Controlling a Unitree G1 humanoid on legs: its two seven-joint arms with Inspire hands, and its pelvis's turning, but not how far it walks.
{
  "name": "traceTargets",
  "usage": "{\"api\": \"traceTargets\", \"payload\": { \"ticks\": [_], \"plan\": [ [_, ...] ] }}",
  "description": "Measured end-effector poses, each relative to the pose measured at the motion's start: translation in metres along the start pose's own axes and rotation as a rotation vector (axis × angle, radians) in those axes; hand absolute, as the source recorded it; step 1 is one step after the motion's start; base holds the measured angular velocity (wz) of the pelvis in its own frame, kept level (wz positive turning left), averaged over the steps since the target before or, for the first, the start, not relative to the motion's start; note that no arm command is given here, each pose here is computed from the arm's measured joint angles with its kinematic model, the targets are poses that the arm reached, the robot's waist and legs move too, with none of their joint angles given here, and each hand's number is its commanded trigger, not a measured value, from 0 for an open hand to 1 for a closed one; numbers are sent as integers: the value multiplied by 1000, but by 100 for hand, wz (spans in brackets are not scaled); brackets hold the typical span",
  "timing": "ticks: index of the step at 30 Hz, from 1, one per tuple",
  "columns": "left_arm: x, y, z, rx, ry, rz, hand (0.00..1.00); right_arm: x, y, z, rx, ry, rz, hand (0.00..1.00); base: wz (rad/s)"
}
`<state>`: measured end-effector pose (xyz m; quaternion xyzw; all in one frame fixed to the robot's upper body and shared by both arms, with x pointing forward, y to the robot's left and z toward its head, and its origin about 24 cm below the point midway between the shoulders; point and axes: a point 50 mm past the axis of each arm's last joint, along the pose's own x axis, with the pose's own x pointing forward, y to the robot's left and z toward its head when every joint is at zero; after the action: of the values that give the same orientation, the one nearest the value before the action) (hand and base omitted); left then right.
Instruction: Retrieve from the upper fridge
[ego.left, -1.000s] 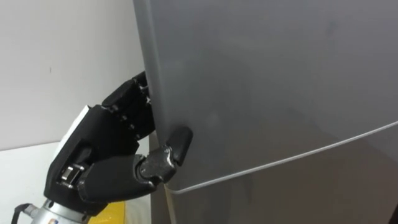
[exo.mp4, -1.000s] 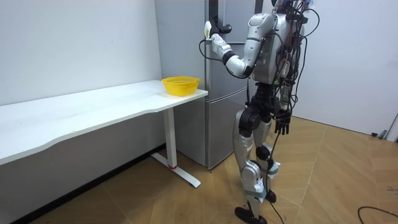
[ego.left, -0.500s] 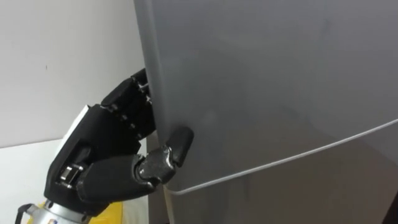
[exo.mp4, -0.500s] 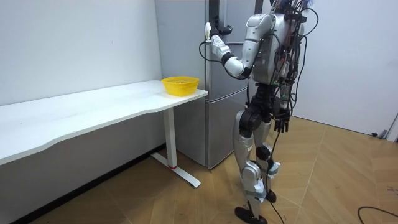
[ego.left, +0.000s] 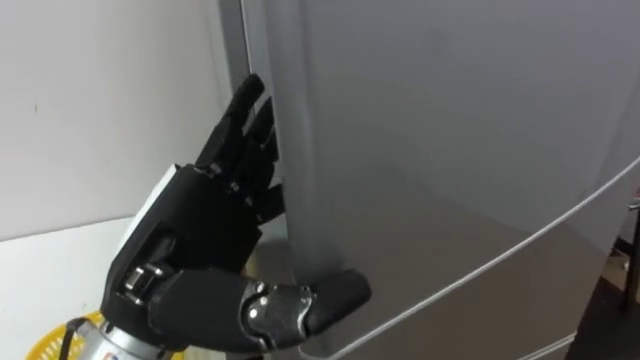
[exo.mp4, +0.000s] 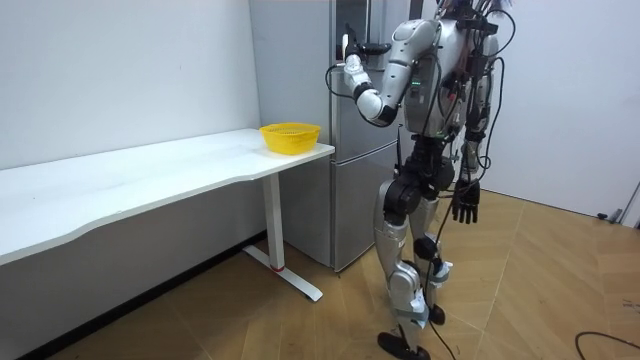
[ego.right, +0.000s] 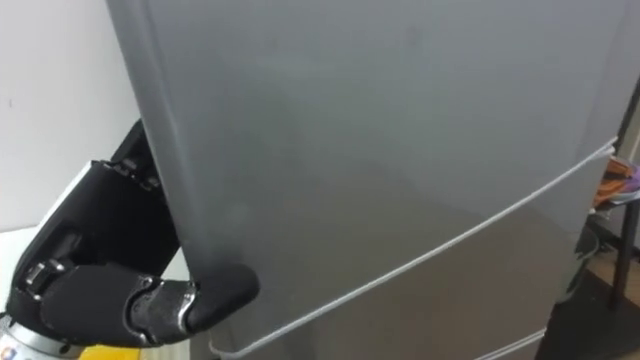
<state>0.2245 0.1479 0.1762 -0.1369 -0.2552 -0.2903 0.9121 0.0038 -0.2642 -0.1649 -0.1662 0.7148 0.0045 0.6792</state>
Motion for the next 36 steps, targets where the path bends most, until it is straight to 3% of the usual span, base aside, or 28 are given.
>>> {"api": "traceTargets", "payload": {
  "ticks": [25,36],
  "plan": [
    [3,-19,-6,-118,-18,-164,0,0,2,5,31,-4,56,0,-3],
    [25,-65,-14,-308,-9,-502,0,-2,-11,18,46,-48,31,0,-19]
  ]
}}
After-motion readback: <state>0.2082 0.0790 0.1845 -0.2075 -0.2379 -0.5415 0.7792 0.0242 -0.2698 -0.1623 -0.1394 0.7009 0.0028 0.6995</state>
